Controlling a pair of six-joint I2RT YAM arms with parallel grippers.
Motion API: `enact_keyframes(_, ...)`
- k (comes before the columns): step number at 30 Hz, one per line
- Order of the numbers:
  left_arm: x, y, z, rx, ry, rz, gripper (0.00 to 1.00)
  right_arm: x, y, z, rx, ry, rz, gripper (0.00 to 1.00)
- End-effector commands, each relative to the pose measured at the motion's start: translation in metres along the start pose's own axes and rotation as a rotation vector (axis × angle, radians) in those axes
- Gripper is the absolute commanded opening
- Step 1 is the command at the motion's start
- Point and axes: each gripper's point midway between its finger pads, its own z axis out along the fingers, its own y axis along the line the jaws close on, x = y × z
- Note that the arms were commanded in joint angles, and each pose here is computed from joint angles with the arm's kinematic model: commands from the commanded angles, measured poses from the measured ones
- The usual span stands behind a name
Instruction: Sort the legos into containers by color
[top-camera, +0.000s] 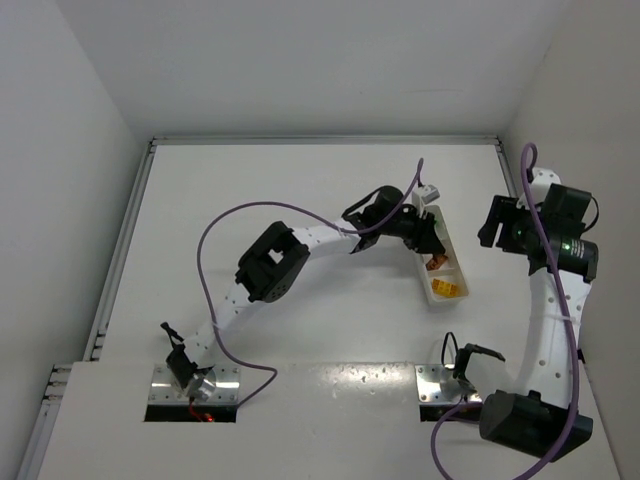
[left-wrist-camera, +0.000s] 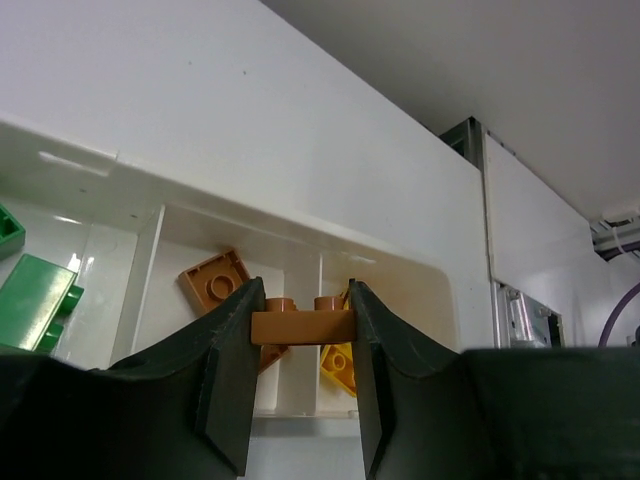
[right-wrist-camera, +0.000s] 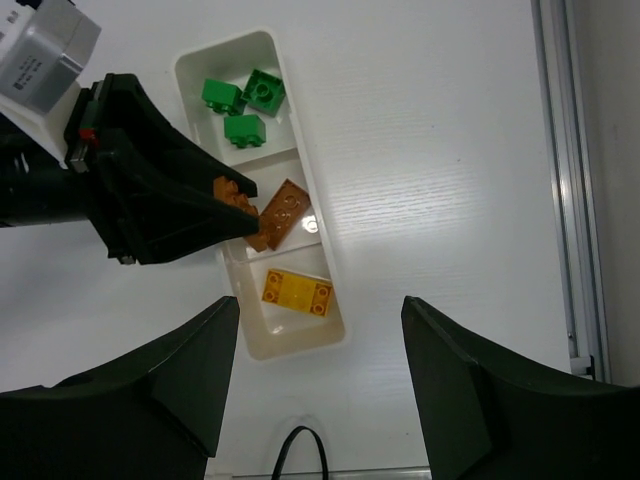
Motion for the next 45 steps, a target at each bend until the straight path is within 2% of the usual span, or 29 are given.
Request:
enact_keyframes(1,-0.004,0.000,0.007,0.005,-0.009,0.032,0.43,-0.001,0.003,-0.003,-0.015,-0.011,0.003,0.67)
enact_keyframes(6,-0.001,0.006,0.008,-0.009,-0.005,0.051,0.62,-0.001,0.006,0.000,-0.039,-0.003,-0.003,0.67)
enact_keyframes(10,-0.032,-0.006,0.004,0.007,-0.058,0.079,0.75,-0.002,0.012,0.004,-0.083,-0.008,-0.004,0.67)
enact_keyframes(13,-0.055,-0.030,-0.005,0.046,-0.091,0.092,0.76,-0.008,0.022,0.007,-0.148,-0.041,-0.021,0.67)
enact_keyframes(16,-0.113,-0.066,-0.042,0.081,-0.198,0.146,0.76,-0.027,0.038,0.004,-0.226,-0.124,-0.059,0.67)
enact_keyframes(17,-0.117,-0.056,-0.057,0.040,-0.209,0.133,0.76,-0.031,0.047,0.005,-0.282,-0.136,-0.050,0.67)
enact_keyframes(18,-0.145,-0.070,-0.078,0.021,-0.261,0.157,0.76,-0.035,0.052,0.006,-0.310,-0.145,-0.039,0.67)
enact_keyframes(19,-0.152,-0.067,-0.089,-0.010,-0.268,0.145,0.76,-0.041,0.057,0.014,-0.348,-0.151,-0.034,0.67)
enact_keyframes(20,-0.147,-0.055,-0.099,-0.065,-0.224,0.104,0.76,-0.042,0.069,0.016,-0.410,-0.142,-0.007,0.67)
enact_keyframes(21,-0.153,-0.037,-0.119,-0.118,-0.216,0.089,0.79,-0.046,0.077,0.020,-0.440,-0.139,0.003,0.67)
enact_keyframes(22,-0.163,-0.039,-0.136,-0.144,-0.216,0.084,0.86,-0.047,0.091,0.024,-0.487,-0.127,0.000,0.71)
enact_keyframes(23,-0.159,-0.029,-0.152,-0.201,-0.186,0.066,0.88,-0.051,0.102,0.033,-0.534,-0.133,0.012,0.73)
enact_keyframes(24,-0.148,-0.002,-0.177,-0.285,-0.180,0.034,0.90,-0.054,0.112,0.036,-0.560,-0.139,-0.003,0.75)
enact_keyframes(25,-0.146,0.004,-0.196,-0.325,-0.188,0.037,0.91,-0.051,0.133,0.038,-0.608,-0.132,-0.046,0.75)
enact_keyframes(26,-0.160,-0.009,-0.223,-0.350,-0.227,0.073,0.91,-0.052,0.143,0.043,-0.627,-0.134,-0.069,0.76)
enact_keyframes(27,-0.139,0.018,-0.251,-0.433,-0.198,0.035,0.94,-0.043,0.153,0.057,-0.649,-0.083,-0.072,0.77)
enact_keyframes(28,-0.137,0.025,-0.269,-0.483,-0.204,0.031,1.00,-0.043,0.174,0.058,-0.686,-0.072,-0.110,0.79)
enact_keyframes(29,-0.137,0.021,-0.291,-0.520,-0.206,0.031,1.00,-0.041,0.184,0.064,-0.699,-0.063,-0.143,0.80)
enact_keyframes(33,-0.098,0.055,-0.359,-0.772,-0.137,0.044,1.00,-0.028,0.233,0.096,-0.718,0.020,-0.221,0.81)
enact_keyframes(34,-0.103,0.056,-0.381,-0.846,-0.164,0.055,1.00,-0.023,0.240,0.114,-0.699,0.060,-0.214,0.83)
enact_keyframes(37,-0.076,0.070,-0.411,-0.949,-0.135,0.029,1.00,-0.021,0.261,0.138,-0.648,0.092,-0.201,0.89)
enact_keyframes(40,-0.044,0.082,-0.431,-1.013,-0.100,-0.019,1.00,-0.010,0.268,0.167,-0.577,0.130,-0.213,0.89)
enact_keyframes(45,-0.017,0.103,-0.461,-1.090,-0.117,-0.120,1.00,-0.007,0.282,0.176,-0.610,0.109,-0.236,0.89)
